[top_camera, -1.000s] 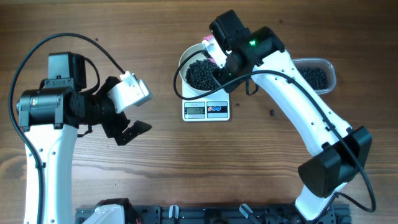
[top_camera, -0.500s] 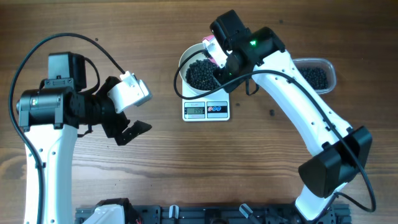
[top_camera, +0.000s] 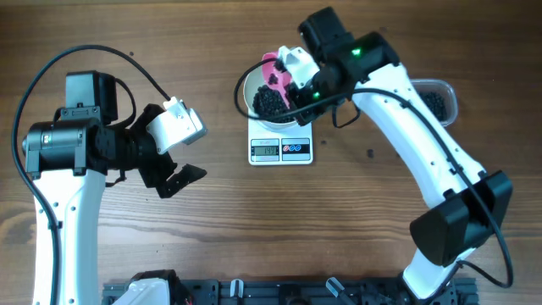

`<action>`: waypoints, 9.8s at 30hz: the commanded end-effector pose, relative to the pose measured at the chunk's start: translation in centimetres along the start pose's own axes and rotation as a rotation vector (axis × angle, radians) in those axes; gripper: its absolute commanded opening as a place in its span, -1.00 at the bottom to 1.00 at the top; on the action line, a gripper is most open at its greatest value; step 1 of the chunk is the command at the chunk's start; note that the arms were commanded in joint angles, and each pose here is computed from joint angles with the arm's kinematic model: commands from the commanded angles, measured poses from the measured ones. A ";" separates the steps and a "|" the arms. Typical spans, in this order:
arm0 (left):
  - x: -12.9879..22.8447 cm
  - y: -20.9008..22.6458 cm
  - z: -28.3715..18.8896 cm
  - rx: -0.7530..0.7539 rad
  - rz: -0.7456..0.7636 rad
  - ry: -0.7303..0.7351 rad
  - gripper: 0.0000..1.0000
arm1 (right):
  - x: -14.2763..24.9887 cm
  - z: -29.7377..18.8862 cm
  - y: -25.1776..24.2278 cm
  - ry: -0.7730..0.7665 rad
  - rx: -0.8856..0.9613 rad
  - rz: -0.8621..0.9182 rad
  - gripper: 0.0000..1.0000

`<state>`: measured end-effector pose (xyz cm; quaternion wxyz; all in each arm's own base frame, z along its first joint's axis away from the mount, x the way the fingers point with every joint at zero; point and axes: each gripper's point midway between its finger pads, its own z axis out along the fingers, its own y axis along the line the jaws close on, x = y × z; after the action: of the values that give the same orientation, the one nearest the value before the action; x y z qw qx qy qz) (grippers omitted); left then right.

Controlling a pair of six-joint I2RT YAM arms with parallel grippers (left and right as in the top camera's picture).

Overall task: Scoop item into bowl and weigh 150g on scale
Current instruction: 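Move the pink scoop right back to the bean container, then dip the pink scoop into the black beans and lift it, then carry the pink scoop left over the white bowl, then lower the pink scoop into the bowl and tilt it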

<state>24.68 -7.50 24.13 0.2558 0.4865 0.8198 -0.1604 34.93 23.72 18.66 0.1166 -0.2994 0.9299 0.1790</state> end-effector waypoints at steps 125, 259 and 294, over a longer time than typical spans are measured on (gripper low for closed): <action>-0.8 0.0 -0.7 -0.013 0.032 -0.031 1.00 | -1.0 1.6 -8.0 0.187 0.507 -0.490 -0.91; -0.8 0.0 -0.7 -0.013 0.032 -0.031 1.00 | 2.2 5.8 -4.9 0.315 0.387 -0.614 -0.92; -0.8 0.0 -0.7 -0.013 0.032 -0.031 1.00 | -1.9 -0.4 -5.2 0.205 0.553 -0.576 -0.92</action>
<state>24.68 -7.51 24.14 0.2559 0.4867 0.8197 -0.1606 39.63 20.89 15.38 0.1168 -0.5458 0.8170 -0.1447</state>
